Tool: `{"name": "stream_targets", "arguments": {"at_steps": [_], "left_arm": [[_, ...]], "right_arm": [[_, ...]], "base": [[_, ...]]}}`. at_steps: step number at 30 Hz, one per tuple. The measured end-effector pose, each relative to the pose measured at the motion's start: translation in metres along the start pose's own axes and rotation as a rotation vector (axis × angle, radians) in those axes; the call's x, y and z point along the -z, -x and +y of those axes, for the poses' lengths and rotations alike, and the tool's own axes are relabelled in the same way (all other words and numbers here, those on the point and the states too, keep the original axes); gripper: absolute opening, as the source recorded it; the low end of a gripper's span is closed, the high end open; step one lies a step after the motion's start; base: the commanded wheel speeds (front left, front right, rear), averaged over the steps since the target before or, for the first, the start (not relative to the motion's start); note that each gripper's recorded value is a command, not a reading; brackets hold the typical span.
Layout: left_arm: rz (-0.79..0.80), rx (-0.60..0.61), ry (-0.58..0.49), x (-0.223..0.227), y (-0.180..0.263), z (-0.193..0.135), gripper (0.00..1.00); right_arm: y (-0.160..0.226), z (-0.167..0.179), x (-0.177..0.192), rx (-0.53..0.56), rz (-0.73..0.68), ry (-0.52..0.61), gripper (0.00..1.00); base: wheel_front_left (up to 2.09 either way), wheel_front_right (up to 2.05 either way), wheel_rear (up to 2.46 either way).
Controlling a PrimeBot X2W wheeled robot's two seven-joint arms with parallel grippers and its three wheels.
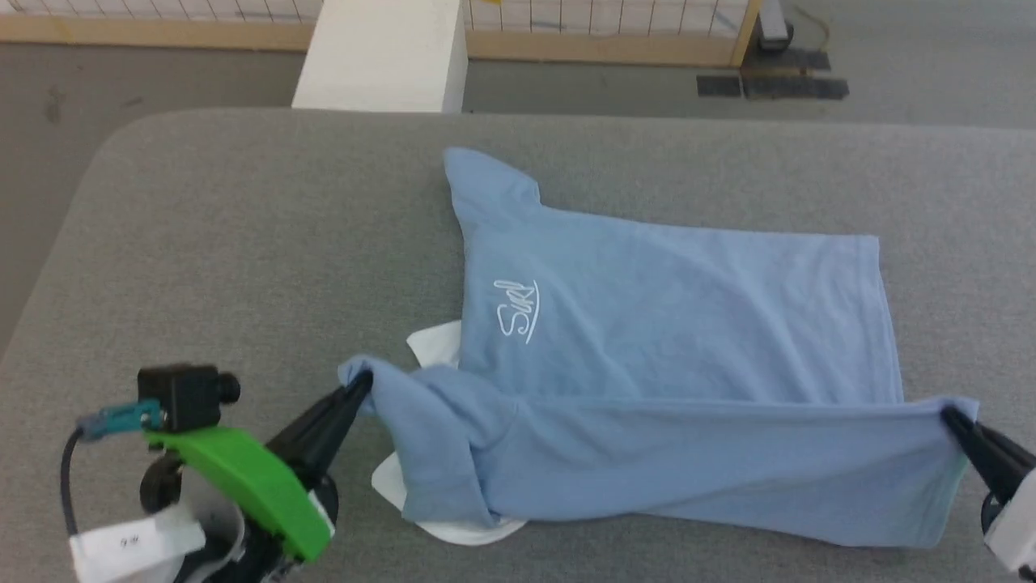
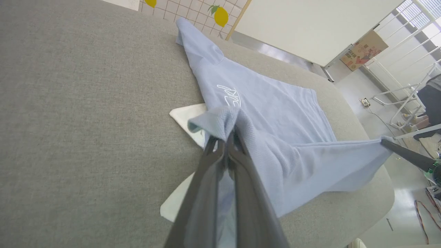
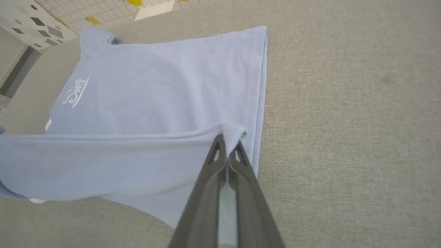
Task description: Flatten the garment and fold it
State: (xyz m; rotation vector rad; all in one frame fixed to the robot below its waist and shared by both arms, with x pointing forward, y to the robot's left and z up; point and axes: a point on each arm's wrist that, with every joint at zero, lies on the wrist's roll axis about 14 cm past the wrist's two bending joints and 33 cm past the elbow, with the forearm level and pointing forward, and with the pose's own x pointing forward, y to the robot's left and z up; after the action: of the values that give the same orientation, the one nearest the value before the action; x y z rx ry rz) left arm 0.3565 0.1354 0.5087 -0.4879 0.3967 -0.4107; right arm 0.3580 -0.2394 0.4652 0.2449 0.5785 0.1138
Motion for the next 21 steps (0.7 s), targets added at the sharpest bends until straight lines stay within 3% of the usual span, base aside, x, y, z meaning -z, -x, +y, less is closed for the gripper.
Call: {"name": "stream_targets", "arguments": {"at_steps": [9,13,21], "left_arm": [[0.137,-0.006,0.047,0.037,-0.059,0.023,0.00],[0.202,-0.039,0.064,0.063,-0.071,0.038,0.00],[0.303,-0.087,0.109,0.095,-0.079,0.057,0.00]], "right_arm": [[-0.049,-0.015,0.037,0.022,0.173,-0.011,0.00],[-0.058,-0.022,0.064,0.040,0.273,-0.033,0.00],[-0.070,-0.029,0.073,0.054,0.322,-0.042,0.00]], "base": [[0.00,0.00,0.00],[0.00,0.00,0.00],[0.00,0.00,0.00]]}}
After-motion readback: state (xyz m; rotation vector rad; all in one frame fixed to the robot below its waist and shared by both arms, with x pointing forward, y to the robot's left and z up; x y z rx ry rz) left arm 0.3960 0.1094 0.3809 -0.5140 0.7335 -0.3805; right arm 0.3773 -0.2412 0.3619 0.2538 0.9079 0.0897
